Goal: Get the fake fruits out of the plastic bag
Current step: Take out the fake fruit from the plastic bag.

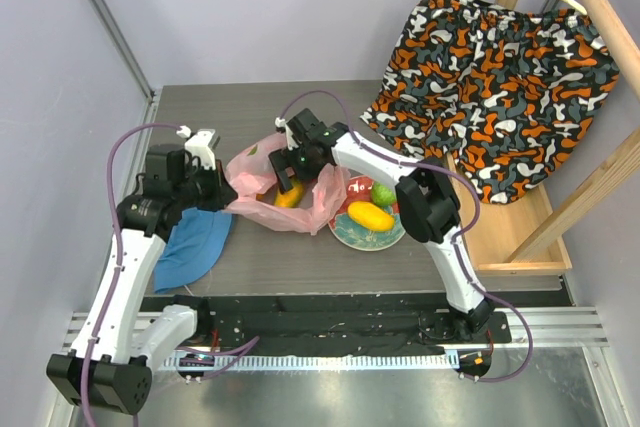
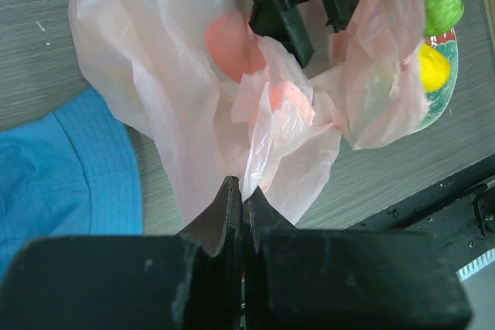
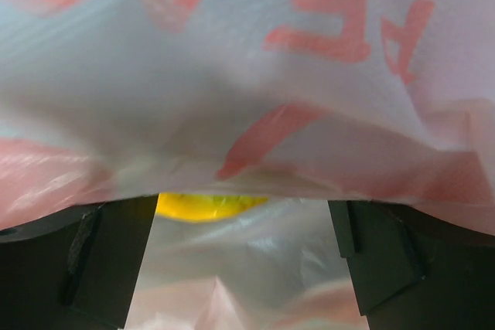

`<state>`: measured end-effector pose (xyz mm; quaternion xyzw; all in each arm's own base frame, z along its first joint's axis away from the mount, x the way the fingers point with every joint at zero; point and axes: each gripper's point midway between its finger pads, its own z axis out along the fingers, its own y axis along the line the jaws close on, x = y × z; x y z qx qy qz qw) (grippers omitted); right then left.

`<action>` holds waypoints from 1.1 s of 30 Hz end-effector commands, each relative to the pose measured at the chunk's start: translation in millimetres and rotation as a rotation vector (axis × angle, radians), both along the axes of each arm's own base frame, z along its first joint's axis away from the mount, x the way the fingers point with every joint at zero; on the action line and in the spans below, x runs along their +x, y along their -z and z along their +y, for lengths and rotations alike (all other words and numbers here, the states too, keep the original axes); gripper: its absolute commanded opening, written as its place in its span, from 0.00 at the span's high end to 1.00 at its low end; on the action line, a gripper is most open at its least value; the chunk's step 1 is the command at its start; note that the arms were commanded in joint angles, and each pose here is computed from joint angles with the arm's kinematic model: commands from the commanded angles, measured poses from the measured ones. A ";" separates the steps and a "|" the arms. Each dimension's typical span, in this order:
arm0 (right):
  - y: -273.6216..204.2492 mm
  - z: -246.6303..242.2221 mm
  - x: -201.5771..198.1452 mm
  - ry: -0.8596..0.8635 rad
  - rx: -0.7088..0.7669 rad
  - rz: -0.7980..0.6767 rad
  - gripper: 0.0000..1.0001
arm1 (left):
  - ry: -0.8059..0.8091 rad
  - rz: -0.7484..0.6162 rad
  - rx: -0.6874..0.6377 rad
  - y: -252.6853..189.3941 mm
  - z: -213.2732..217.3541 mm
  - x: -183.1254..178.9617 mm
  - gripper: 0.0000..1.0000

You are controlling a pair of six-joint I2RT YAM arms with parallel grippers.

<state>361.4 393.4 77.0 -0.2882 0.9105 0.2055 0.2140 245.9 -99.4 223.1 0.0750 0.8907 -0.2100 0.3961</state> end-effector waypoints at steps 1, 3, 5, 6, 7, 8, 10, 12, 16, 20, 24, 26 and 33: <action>3.4 25.6 6.4 0.028 0.074 0.024 0.00 | 0.008 -0.050 -0.031 -17.3 -3.0 9.4 1.00; 8.4 26.7 7.8 0.024 0.073 0.029 0.00 | 0.007 -0.047 -0.033 -17.5 -2.8 10.4 1.00; 9.9 29.6 4.7 0.007 0.081 0.041 0.01 | 0.005 -0.043 -0.029 -16.6 -1.6 11.4 1.00; 10.6 30.3 3.0 -0.003 0.082 0.043 0.08 | 0.005 -0.045 -0.028 -17.2 -1.1 11.8 1.00; 8.5 31.3 1.8 -0.014 0.090 0.043 0.13 | 0.005 -0.043 -0.028 -16.8 -1.1 12.0 1.00; 7.6 31.5 -0.6 -0.026 0.094 0.042 0.19 | 0.002 -0.041 -0.028 -15.4 -0.9 12.7 1.00; 5.0 31.3 -2.0 -0.041 0.101 0.040 0.32 | -0.003 -0.043 -0.034 -15.9 -0.6 13.7 1.00; -1.0 29.1 -5.0 -0.055 0.105 0.032 0.45 | -0.009 -0.044 -0.038 -14.5 0.1 14.8 1.00; -43.4 19.6 -5.4 -0.111 0.135 -0.035 0.58 | -0.024 -0.062 -0.046 -16.6 2.3 19.1 1.00; -107.1 5.8 -13.8 -0.203 0.212 -0.130 0.60 | -0.023 -0.082 -0.055 -18.4 0.7 24.9 1.00; -154.0 -9.4 -51.7 -0.384 0.276 -0.183 0.61 | -0.018 -0.094 -0.070 -22.3 -1.3 26.7 1.00; -172.7 -21.9 -71.5 -0.440 0.304 -0.225 0.61 | -0.015 -0.102 -0.073 -23.3 -2.4 27.9 1.00; -168.8 -98.0 -106.5 -0.537 0.114 -0.339 0.61 | -0.024 -0.138 -0.079 -32.1 -1.5 30.5 1.00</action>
